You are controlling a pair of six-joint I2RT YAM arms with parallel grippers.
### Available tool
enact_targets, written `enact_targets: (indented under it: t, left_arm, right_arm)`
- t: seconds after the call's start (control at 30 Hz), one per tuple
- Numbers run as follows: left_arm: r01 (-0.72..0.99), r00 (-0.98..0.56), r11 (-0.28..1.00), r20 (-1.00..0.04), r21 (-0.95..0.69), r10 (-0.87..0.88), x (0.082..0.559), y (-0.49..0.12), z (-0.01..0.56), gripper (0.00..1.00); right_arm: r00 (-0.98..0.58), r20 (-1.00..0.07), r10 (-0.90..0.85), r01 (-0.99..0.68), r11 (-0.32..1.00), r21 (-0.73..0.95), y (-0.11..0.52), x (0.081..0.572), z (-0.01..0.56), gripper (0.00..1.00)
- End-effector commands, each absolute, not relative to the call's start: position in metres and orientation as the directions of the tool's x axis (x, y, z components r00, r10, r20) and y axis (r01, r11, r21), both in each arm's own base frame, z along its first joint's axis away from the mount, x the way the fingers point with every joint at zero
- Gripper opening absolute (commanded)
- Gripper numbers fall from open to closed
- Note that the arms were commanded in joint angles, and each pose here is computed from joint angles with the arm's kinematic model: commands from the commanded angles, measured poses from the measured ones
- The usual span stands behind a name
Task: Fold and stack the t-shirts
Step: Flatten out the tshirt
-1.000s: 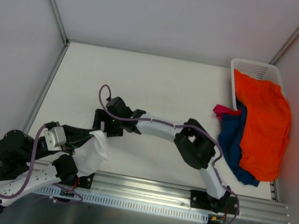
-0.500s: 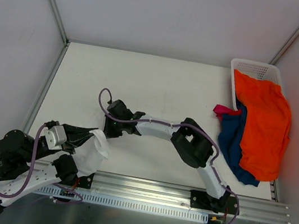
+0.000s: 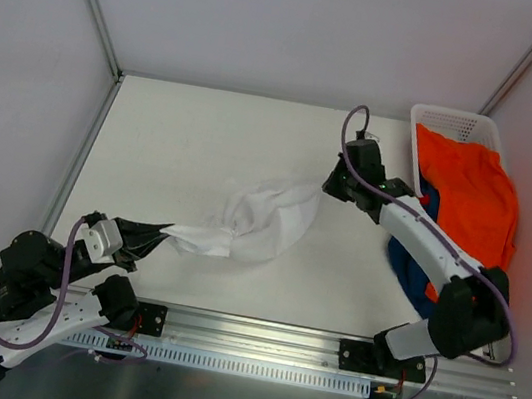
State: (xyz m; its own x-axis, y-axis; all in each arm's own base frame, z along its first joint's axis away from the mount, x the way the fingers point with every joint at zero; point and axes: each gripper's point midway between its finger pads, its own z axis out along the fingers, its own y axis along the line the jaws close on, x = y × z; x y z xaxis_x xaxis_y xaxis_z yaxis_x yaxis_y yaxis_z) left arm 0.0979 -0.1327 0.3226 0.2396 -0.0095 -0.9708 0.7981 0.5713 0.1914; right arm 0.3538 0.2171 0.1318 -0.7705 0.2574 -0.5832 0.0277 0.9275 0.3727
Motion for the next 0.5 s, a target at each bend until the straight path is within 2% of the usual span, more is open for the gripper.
enact_targets:
  t: [0.0,0.13,0.23,0.33,0.37,0.4,0.43,0.47]
  left_arm:
    - [0.809,0.246,0.561,-0.968,0.178,-0.047,0.098,-0.14,0.335,0.0]
    - [0.777,0.235,0.605,-0.972,0.173,-0.024,0.109,-0.136,0.33,0.0]
    - [0.787,0.244,0.583,-0.97,0.2,0.003,0.109,-0.142,0.323,0.0]
    - [0.784,0.247,0.58,-0.968,0.222,0.036,0.113,-0.145,0.315,0.0]
    - [0.771,0.247,0.595,-0.968,0.227,0.049,0.118,-0.145,0.314,0.0]
    - [0.762,0.241,0.604,-0.968,0.234,0.071,0.123,-0.146,0.309,0.0]
    - [0.711,0.227,0.663,-0.969,0.234,0.099,0.135,-0.137,0.306,0.0]
    - [0.688,0.226,0.684,-0.967,0.244,0.117,0.14,-0.134,0.306,0.0]
  right_arm:
    - [-0.711,-0.678,0.184,0.034,0.973,0.228,0.166,0.329,0.168,0.0]
    - [-0.666,-0.718,0.202,0.115,0.979,0.168,0.121,0.302,0.184,0.0]
    - [-0.626,-0.741,0.243,0.191,0.969,0.156,0.09,0.269,0.194,0.0]
    - [-0.633,-0.726,0.268,0.254,0.958,0.132,0.065,0.233,0.174,0.02]
    - [-0.605,-0.734,0.309,0.271,0.947,0.175,0.058,0.219,0.179,0.22]
    - [-0.615,-0.723,0.315,0.278,0.945,0.175,0.054,0.21,0.168,0.56]
    - [-0.609,-0.725,0.323,0.279,0.942,0.185,0.052,0.204,0.168,0.99]
    - [-0.597,-0.727,0.339,0.291,0.936,0.198,0.046,0.194,0.17,1.0]
